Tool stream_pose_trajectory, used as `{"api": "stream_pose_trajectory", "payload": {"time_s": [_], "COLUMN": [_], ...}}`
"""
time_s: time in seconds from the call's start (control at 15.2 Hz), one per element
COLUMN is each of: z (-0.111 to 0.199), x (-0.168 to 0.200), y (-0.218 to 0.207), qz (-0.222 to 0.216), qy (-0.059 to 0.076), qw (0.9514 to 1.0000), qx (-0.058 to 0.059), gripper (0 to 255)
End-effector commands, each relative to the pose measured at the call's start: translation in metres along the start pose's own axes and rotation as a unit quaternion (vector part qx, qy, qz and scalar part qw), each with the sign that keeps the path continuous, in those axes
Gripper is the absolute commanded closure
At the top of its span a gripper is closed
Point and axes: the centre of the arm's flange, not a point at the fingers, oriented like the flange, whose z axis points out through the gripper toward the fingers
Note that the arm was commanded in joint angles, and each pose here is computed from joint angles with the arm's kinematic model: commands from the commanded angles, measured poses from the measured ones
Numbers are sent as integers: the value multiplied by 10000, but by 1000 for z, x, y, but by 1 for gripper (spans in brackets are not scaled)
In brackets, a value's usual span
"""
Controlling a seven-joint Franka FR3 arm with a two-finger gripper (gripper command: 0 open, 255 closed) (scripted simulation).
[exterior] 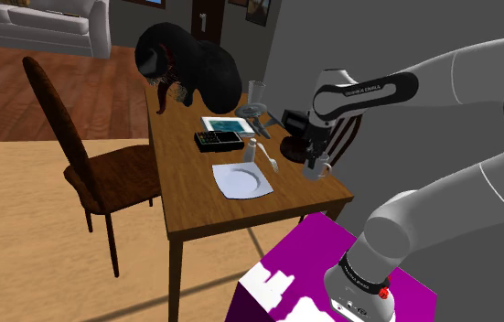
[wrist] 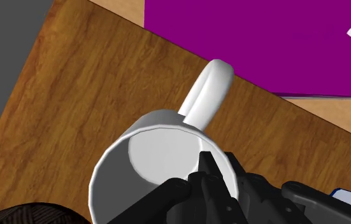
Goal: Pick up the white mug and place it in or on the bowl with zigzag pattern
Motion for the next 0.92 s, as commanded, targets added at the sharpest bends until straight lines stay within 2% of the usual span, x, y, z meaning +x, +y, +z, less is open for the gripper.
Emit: {"api": "stream_pose_trajectory", "payload": {"time_s": [0.0,0.86], "z": [-10,-77], "x": [-1,-13], "y": [0,2], "qz": [1,1], "qy": [-3,-3], "qw": [10000,10000], "qx": [1,1], "gripper": [255,255]}}
